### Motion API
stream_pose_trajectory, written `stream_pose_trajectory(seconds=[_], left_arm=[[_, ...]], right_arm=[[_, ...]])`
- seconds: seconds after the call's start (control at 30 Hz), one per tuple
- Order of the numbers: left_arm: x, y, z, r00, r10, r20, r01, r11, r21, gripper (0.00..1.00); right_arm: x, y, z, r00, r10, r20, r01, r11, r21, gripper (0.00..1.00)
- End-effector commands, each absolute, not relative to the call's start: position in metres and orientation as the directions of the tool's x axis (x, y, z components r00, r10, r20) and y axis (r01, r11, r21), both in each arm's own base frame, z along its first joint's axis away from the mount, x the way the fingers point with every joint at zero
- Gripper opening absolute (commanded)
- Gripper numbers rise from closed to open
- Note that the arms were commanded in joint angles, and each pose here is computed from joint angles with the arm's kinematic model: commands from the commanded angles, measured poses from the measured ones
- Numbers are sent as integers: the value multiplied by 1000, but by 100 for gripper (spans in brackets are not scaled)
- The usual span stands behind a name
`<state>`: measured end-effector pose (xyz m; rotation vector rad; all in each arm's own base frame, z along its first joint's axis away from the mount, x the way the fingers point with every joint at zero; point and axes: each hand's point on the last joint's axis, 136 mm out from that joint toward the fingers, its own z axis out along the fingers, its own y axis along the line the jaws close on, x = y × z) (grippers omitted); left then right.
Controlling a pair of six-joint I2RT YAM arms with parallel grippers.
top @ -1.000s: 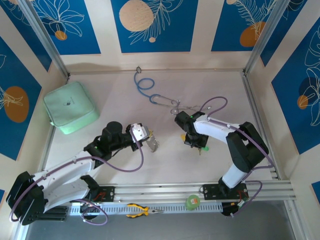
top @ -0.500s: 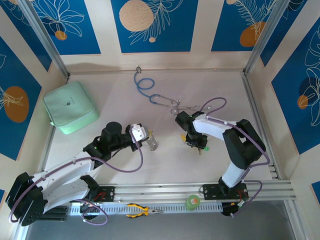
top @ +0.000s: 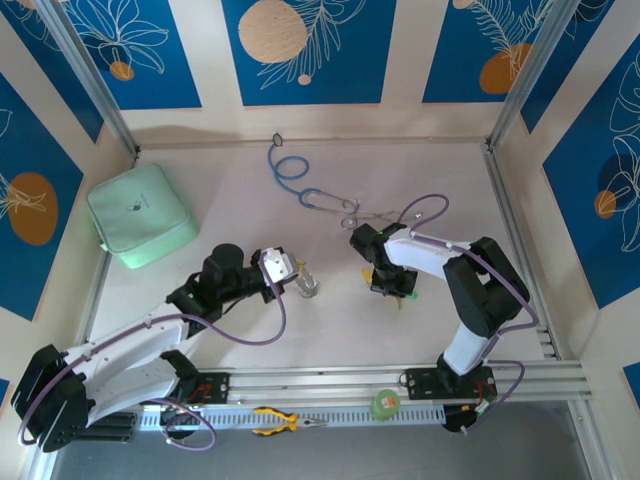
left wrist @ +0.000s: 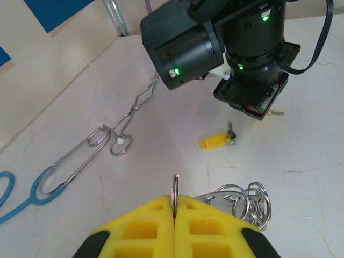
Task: Put the keys on the keyring
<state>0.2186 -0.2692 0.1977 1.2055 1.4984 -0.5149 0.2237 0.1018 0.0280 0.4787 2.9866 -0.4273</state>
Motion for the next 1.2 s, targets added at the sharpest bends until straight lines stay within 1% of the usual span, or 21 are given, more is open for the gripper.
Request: stream_pose_trajectory(seconds=[0.0, 0.07, 0.13, 0.2, 0.23, 0.33, 0.4, 0.47, 0.6, 0.77, 0.83, 0.93, 1.17], left_arm=[[211, -272, 205, 156, 385, -910, 882, 361, 304, 0], [211, -272, 205, 157, 385, -910, 881, 362, 305, 0], [213, -272, 204, 161, 385, -909, 876, 367, 311, 0], [216, -271, 205, 185, 379, -907, 864, 378, 334, 0], [216, -271, 206, 200, 377, -904, 858, 378, 347, 0], [213, -273, 205, 254, 361, -897, 850, 360, 385, 0], [208, -275, 202, 293, 346, -891, 850, 333, 409, 0], [202, -278, 199, 334, 329, -883, 853, 293, 432, 0], [190, -284, 195, 365, 304, -880, 870, 225, 439, 0], [176, -288, 190, 392, 278, -877, 887, 141, 441, 0], [172, -289, 188, 396, 275, -876, 892, 112, 438, 0], [169, -290, 188, 395, 270, -878, 896, 101, 433, 0], [165, -290, 189, 405, 261, -876, 894, 86, 439, 0]], right_arm=[[239, 131, 60, -967, 158, -199, 186, 974, -129, 0], [244, 148, 75, -970, 77, -229, 91, 995, -49, 0], [242, 167, 87, -961, -54, -271, -61, 998, 18, 0], [238, 187, 100, -915, -193, -355, -235, 969, 81, 0], [237, 194, 109, -886, -226, -405, -294, 949, 112, 0], [225, 222, 144, -771, -321, -550, -515, 822, 242, 0], [213, 238, 167, -680, -363, -637, -648, 703, 292, 0], [201, 248, 184, -592, -387, -707, -750, 587, 306, 0], [186, 259, 203, -469, -401, -787, -855, 428, 292, 0], [169, 274, 219, -386, -406, -828, -918, 259, 301, 0], [166, 279, 222, -376, -413, -830, -925, 220, 309, 0], [162, 287, 224, -376, -429, -821, -927, 185, 327, 0], [159, 299, 219, -414, -469, -780, -908, 153, 390, 0]])
